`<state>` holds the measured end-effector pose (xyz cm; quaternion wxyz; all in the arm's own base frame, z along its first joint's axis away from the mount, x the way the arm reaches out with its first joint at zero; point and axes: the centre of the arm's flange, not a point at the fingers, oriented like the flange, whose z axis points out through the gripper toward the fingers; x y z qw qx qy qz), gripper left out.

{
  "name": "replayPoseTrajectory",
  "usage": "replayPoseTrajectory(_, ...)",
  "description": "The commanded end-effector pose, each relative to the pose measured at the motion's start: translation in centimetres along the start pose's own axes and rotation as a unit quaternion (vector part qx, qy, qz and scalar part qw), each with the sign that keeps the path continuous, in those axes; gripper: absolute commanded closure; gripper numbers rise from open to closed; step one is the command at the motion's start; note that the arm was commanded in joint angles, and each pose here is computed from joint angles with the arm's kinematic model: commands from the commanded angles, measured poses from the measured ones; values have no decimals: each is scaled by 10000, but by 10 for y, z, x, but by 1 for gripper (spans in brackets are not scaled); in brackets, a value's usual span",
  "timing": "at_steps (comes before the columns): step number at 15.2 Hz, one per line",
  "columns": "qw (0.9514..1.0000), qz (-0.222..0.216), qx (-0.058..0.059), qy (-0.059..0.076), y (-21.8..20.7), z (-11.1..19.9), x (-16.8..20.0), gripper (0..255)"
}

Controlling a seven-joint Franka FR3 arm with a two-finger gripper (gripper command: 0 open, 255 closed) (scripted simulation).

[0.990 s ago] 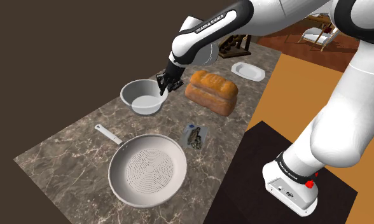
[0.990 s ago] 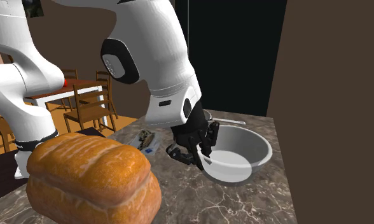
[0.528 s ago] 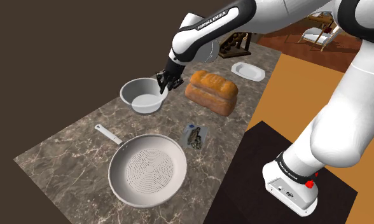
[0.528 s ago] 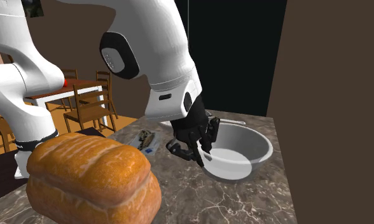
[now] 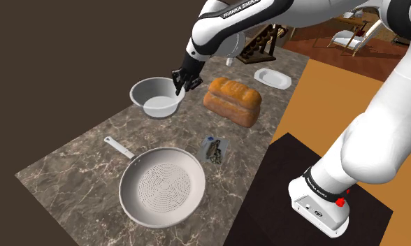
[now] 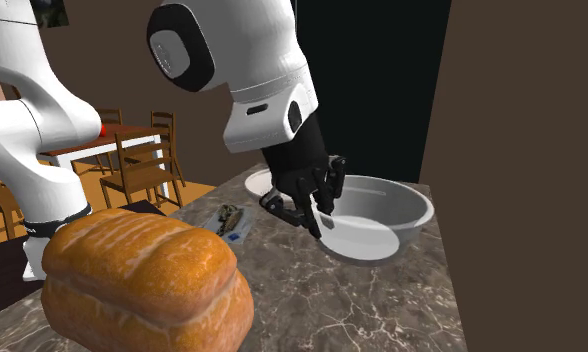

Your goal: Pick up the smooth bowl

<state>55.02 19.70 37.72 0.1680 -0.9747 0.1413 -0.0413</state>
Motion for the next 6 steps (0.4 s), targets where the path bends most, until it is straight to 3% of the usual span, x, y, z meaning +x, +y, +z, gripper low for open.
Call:
replayPoseTrajectory(1,10000,-1,3,4,-4,-11,1,255)
replayPoseTrajectory(6,10000,-1,3,4,-10,-26,1,255)
